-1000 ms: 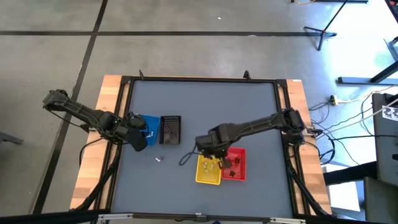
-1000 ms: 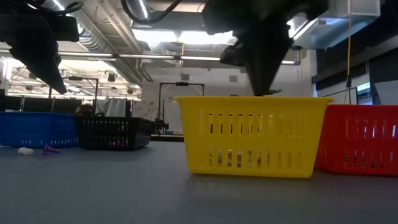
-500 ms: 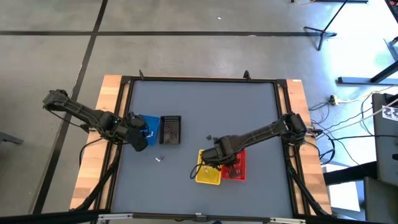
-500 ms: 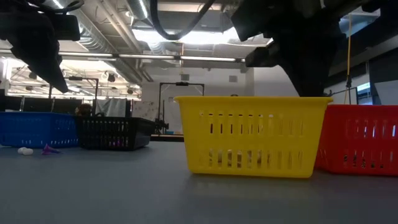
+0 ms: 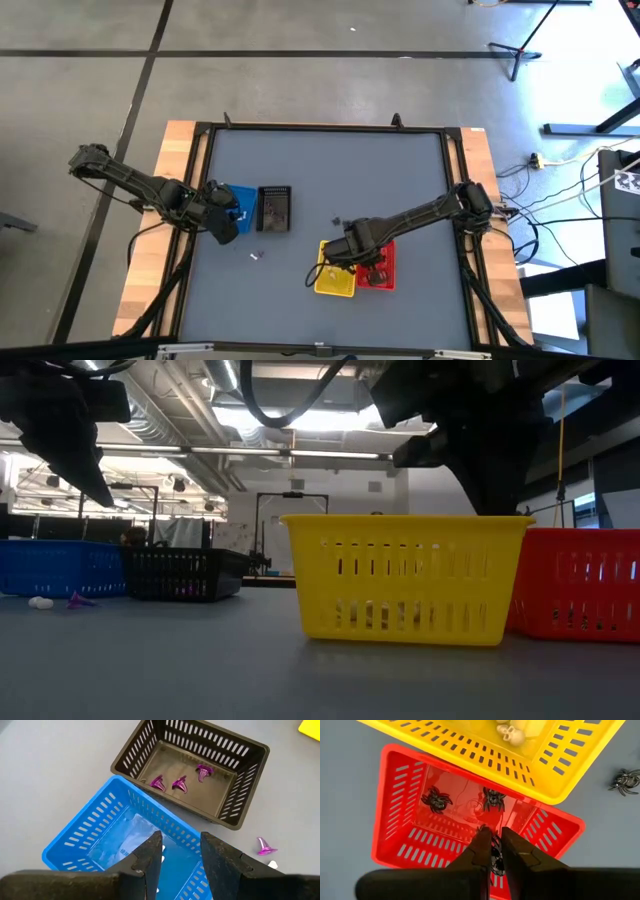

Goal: Sort Halloween decoration
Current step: Put the spider toy into the red bin, then put the witch hat toy into the black bin

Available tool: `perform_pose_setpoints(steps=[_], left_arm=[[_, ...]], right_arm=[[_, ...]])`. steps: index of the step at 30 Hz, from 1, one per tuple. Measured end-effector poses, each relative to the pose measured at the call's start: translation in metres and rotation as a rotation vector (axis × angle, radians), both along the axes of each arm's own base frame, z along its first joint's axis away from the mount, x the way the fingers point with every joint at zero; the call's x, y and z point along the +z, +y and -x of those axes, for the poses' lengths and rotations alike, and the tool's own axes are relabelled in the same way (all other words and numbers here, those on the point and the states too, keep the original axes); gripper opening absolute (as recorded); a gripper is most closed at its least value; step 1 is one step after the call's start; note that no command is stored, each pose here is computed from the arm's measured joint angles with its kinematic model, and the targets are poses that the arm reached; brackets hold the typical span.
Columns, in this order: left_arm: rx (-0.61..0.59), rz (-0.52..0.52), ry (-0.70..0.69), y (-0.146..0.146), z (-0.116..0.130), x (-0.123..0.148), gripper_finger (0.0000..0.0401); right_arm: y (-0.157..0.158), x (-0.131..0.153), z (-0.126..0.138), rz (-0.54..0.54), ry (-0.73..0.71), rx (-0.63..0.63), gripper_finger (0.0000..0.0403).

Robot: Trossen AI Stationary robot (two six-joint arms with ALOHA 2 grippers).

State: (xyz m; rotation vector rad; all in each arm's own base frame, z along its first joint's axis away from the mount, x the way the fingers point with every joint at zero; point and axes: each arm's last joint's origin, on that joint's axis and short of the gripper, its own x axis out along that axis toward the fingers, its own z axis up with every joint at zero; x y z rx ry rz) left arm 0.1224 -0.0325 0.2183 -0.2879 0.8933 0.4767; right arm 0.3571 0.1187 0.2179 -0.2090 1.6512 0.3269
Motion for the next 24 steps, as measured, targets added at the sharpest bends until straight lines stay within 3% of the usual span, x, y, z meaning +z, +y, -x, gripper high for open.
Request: perform_pose_setpoints(steps=[8, 18, 24], left_arm=[[0.0, 0.0, 0.0, 0.0, 0.0, -0.0001, 0.0126], [0.0, 0.007, -0.018, -0.0006, -0.0015, 0.0007, 0.0126], [0.0, 0.014, -0.037, -0.0011, -0.003, 0.0016, 0.0126]], right_arm=[[0.0, 0.0, 0.0, 0.0, 0.0, 0.002, 0.0037], [0.0, 0.0, 0.0, 0.001, 0.0, 0.003, 0.0129], [0.0, 0.0, -0.0001, 0.0, -0.002, 0.004, 0.0149]])
